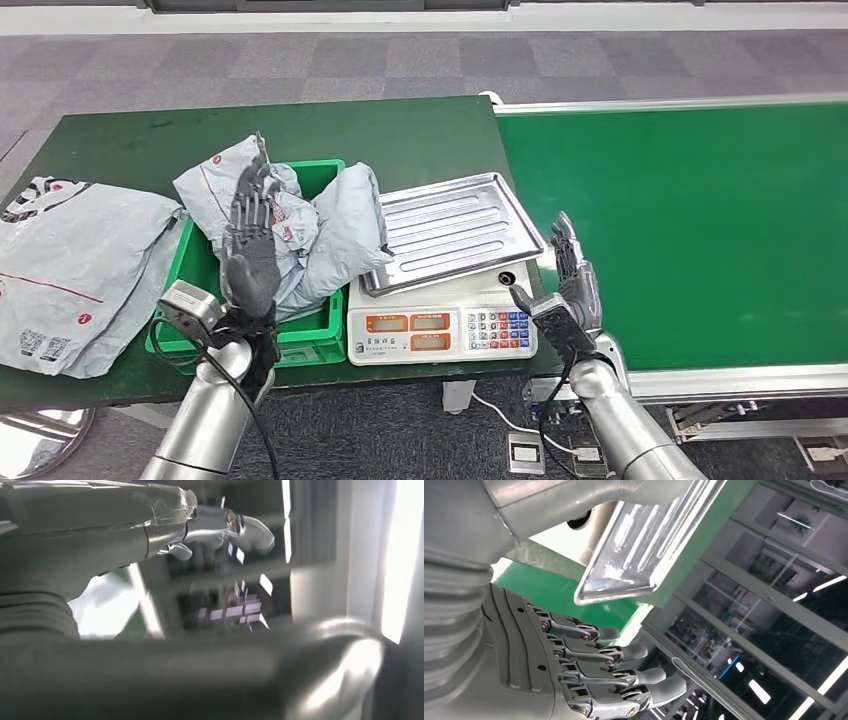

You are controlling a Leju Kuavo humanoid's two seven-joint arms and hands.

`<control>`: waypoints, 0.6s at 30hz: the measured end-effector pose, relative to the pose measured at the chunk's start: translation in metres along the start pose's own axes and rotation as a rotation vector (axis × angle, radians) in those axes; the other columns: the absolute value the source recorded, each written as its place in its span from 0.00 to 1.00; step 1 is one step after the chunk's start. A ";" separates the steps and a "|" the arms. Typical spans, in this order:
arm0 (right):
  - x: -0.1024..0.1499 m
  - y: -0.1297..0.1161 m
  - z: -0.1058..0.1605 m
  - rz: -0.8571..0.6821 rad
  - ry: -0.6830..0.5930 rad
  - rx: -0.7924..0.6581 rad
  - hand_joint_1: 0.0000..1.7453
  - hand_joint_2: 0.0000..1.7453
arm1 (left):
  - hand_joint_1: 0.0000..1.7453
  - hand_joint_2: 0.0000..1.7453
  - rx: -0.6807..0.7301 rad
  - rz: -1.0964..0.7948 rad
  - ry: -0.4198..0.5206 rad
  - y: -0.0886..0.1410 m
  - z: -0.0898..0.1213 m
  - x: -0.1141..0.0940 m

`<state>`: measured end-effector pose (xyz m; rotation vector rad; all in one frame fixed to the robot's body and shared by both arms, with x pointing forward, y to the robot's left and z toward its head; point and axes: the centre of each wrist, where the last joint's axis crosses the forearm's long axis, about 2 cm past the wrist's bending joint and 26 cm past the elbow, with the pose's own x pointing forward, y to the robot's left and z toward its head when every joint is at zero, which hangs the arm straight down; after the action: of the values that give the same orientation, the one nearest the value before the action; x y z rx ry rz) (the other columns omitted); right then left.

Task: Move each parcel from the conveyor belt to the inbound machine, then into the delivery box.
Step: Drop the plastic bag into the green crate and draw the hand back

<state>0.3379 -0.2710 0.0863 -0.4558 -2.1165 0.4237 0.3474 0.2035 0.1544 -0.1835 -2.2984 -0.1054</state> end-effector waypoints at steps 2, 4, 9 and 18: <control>0.000 0.001 -0.001 -0.017 0.003 0.002 0.00 1.00 | 0.00 1.00 -0.064 0.071 0.041 -0.006 0.011 -0.006; 0.001 0.002 -0.002 -0.039 0.010 0.001 0.00 1.00 | 0.00 1.00 -0.098 0.104 0.086 -0.009 0.025 -0.012; 0.002 0.001 -0.005 -0.125 0.041 -0.029 0.00 1.00 | 0.00 1.00 -0.123 0.062 0.134 -0.019 0.042 -0.017; 0.000 -0.003 -0.014 -0.229 0.081 -0.084 0.00 1.00 | 0.00 1.00 -0.126 0.073 0.172 -0.018 0.057 -0.020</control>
<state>0.3488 -0.2718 0.0948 -0.2693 -2.0838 0.1829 0.3162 0.1918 0.1014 -0.3109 -2.1121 -0.2200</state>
